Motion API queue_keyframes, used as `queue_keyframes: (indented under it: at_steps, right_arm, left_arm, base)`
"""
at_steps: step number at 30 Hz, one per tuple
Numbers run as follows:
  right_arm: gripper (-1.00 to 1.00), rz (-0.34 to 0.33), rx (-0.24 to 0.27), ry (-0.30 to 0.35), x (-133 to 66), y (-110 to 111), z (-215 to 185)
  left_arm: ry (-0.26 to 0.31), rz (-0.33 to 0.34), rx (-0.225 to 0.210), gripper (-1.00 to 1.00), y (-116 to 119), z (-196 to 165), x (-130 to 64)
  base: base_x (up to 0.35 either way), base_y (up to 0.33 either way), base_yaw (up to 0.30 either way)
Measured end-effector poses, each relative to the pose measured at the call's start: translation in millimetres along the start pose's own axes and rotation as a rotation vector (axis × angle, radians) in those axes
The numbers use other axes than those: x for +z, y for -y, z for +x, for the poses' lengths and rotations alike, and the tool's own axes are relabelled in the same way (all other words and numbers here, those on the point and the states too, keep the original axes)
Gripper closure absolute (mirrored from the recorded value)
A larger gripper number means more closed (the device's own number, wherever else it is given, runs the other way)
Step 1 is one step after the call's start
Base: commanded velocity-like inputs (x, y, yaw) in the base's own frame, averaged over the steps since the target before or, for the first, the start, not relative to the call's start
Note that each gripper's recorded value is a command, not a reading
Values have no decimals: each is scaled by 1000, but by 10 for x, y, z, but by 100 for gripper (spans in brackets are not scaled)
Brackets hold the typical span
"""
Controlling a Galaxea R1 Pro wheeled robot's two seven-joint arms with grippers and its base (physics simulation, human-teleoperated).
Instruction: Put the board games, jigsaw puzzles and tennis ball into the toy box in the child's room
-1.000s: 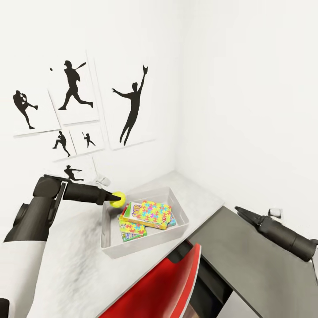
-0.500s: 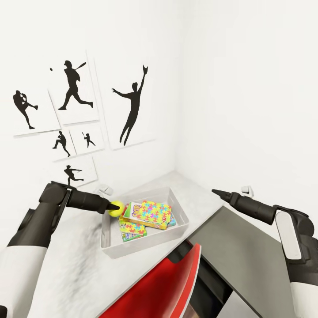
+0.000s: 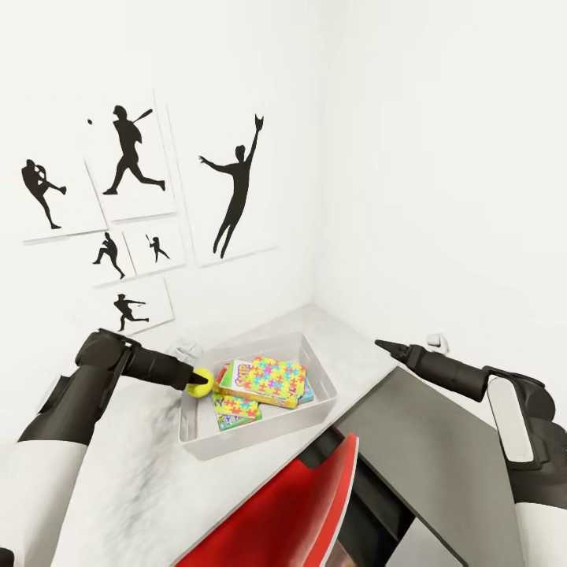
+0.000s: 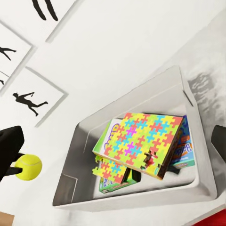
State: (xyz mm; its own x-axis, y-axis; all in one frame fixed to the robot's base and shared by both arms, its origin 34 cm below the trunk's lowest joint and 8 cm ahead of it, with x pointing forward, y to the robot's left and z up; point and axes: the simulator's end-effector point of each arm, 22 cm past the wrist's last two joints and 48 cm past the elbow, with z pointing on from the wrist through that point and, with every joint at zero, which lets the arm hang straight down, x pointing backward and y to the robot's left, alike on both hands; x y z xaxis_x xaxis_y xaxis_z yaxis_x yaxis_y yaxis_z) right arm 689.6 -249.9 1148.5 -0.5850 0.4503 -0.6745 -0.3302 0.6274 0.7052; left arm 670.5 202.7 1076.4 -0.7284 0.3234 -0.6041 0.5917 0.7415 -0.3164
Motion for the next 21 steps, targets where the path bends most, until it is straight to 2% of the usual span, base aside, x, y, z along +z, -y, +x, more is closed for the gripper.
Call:
queue_keyframes:
  at_steps: [6,21]
  right_arm:
    - [-100,7,9,-7,12,52,28]
    - [-100,17,14,-15,23,128,58]
  left_arm:
    - [-61,-34,-6,100,-97,159,134]
    - [-82,-69,-12,100,-209,224,206]
  base:
    - [0,0,0]
    - [0,0,0]
